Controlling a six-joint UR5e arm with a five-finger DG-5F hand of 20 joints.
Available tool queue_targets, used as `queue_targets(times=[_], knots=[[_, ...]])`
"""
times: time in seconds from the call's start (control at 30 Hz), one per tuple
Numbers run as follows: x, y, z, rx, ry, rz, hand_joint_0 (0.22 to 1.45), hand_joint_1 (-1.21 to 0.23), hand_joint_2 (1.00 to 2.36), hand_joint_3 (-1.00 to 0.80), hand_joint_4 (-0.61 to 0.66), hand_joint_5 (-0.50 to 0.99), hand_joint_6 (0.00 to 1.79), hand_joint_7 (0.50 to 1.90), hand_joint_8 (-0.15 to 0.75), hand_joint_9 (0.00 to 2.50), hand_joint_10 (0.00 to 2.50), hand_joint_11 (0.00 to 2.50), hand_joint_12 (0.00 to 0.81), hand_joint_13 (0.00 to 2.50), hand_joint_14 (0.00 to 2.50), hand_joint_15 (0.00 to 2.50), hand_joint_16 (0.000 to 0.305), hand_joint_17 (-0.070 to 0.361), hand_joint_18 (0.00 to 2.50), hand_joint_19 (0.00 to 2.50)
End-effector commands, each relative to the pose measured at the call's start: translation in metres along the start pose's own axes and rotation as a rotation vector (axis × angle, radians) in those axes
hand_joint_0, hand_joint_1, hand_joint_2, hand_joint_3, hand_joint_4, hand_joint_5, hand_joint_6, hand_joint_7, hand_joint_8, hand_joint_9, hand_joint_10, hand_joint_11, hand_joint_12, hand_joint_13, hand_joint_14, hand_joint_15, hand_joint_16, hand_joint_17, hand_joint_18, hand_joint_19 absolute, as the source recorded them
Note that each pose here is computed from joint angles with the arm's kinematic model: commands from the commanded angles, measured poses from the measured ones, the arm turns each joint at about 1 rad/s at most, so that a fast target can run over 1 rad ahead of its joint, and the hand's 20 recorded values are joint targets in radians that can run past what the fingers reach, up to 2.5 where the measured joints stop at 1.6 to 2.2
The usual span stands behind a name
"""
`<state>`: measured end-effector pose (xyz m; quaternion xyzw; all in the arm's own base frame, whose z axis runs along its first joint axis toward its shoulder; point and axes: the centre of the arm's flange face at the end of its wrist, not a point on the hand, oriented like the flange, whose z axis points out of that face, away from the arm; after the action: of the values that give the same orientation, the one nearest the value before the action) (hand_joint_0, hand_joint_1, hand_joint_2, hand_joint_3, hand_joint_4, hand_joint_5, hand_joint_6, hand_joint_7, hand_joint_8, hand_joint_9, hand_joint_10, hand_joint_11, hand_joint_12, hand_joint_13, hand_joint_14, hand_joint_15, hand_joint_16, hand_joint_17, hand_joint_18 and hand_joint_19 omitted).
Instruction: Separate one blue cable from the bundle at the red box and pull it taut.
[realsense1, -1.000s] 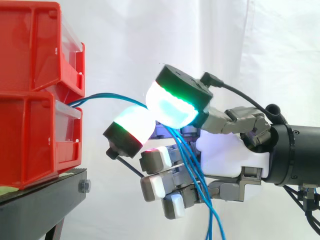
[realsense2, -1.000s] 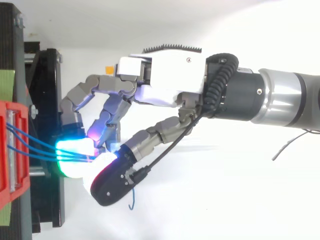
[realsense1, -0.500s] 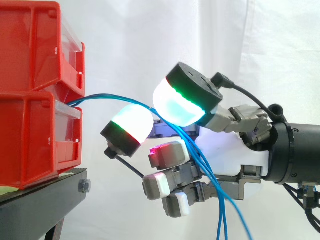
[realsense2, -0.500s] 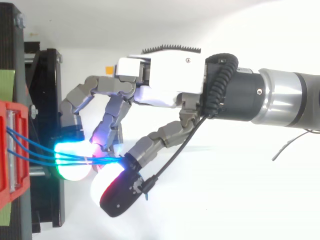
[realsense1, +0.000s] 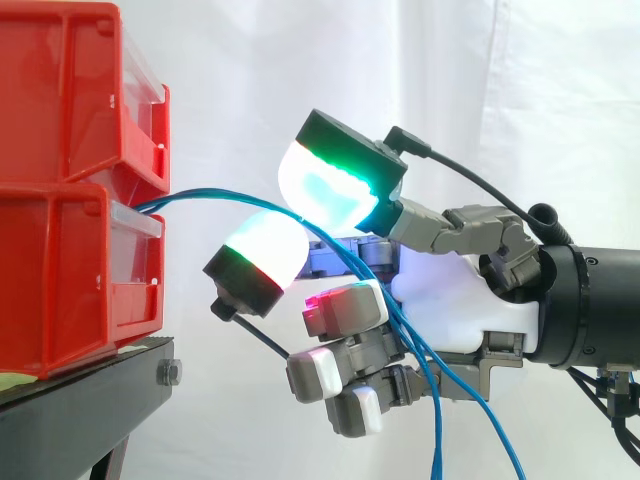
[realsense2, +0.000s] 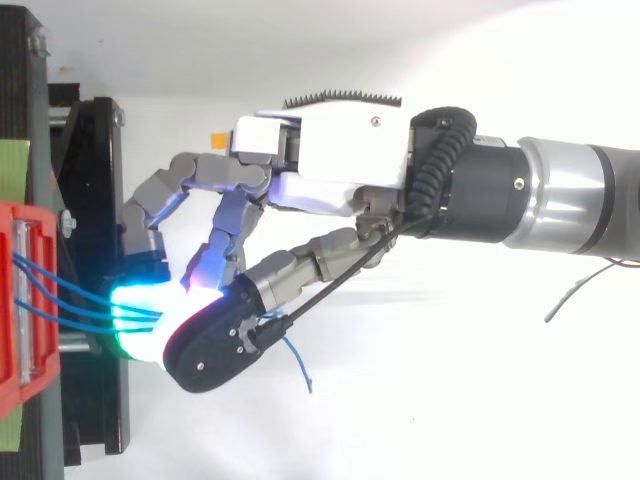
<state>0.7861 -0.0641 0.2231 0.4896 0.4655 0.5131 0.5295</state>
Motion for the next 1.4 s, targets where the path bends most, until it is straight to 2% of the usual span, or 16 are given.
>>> queue_targets(times=[0.0,0.13,0.23,0.33,0.5,0.67,0.77,0.87,0.9,1.0,1.07,1.17,1.37], knots=[[0.0001,0.0011,0.0006,-0.002,0.001,0.001,0.68,-0.83,1.01,-0.40,0.03,-0.14,0.90,1.04,0.338,1.26,0.01,1.12,0.370,1.09,0.02,0.81,0.043,0.097,1.02,0.86],[0.0002,0.0022,0.0012,-0.002,0.001,0.001,0.75,-0.90,1.01,-0.41,-0.06,-0.14,0.91,1.10,0.330,1.25,0.01,1.13,0.366,1.09,0.02,0.80,0.043,0.096,1.04,0.85],[0.0002,0.0020,0.0010,-0.001,0.001,0.001,0.79,-0.92,1.00,-0.50,-0.11,-0.14,0.93,1.08,0.325,1.26,0.01,1.13,0.359,1.09,0.02,0.80,0.042,0.095,1.05,0.85],[0.0003,0.0020,0.0010,-0.001,0.002,0.001,0.79,-0.95,1.00,-0.50,-0.13,-0.14,0.95,1.12,0.323,1.27,0.01,1.14,0.356,1.11,0.03,0.82,0.043,0.096,1.08,0.85],[0.0016,0.0014,0.0004,0.005,0.016,0.000,0.67,-1.02,1.00,-0.50,0.01,-0.11,0.94,1.05,0.324,1.30,0.01,1.16,0.359,1.14,0.03,0.89,0.042,0.095,1.09,0.89],[0.0016,0.0014,0.0004,0.005,0.016,0.000,0.58,-1.03,1.00,-0.50,0.03,-0.11,0.94,1.03,0.325,1.31,0.01,1.16,0.364,1.15,0.03,0.89,0.044,0.098,1.10,0.90],[0.0017,0.0021,0.0008,0.004,0.016,0.000,0.54,-1.02,1.00,-0.50,0.03,-0.11,0.94,1.01,0.328,1.32,0.02,1.15,0.375,1.15,0.03,0.90,0.045,0.101,1.10,0.90],[0.0018,0.0015,0.0004,0.005,0.017,0.000,0.49,-0.89,1.00,-0.50,0.06,-0.10,0.92,0.98,0.343,1.34,0.01,1.13,0.392,1.17,0.03,0.88,0.048,0.109,1.12,0.88],[0.0020,0.0021,0.0008,0.004,0.019,0.000,0.47,-0.76,1.00,-0.50,0.07,-0.10,0.91,0.99,0.354,1.36,0.01,1.13,0.400,1.18,0.02,0.88,0.051,0.114,1.13,0.88],[0.0020,0.0021,0.0008,0.004,0.019,0.000,0.49,-0.61,1.00,-0.50,0.08,-0.11,0.90,0.98,0.354,1.38,0.01,1.13,0.395,1.19,0.02,0.88,0.050,0.111,1.11,0.88],[0.0020,0.0021,0.0008,0.004,0.019,0.000,0.51,-0.59,1.00,-0.50,0.07,-0.11,0.89,0.99,0.347,1.38,0.01,1.13,0.390,1.18,0.02,0.89,0.048,0.107,1.10,0.90],[0.0020,0.0020,0.0007,0.005,0.019,0.000,0.57,-0.63,1.00,-0.50,0.05,-0.11,0.89,1.04,0.329,1.39,0.02,1.15,0.370,1.18,0.03,0.90,0.044,0.098,1.08,0.91],[0.0028,0.0046,0.0022,0.001,0.025,-0.001,0.66,-0.81,1.00,-0.50,0.04,-0.11,0.90,1.12,0.327,1.40,0.01,1.19,0.361,1.19,0.03,0.90,0.042,0.095,1.10,0.91]])
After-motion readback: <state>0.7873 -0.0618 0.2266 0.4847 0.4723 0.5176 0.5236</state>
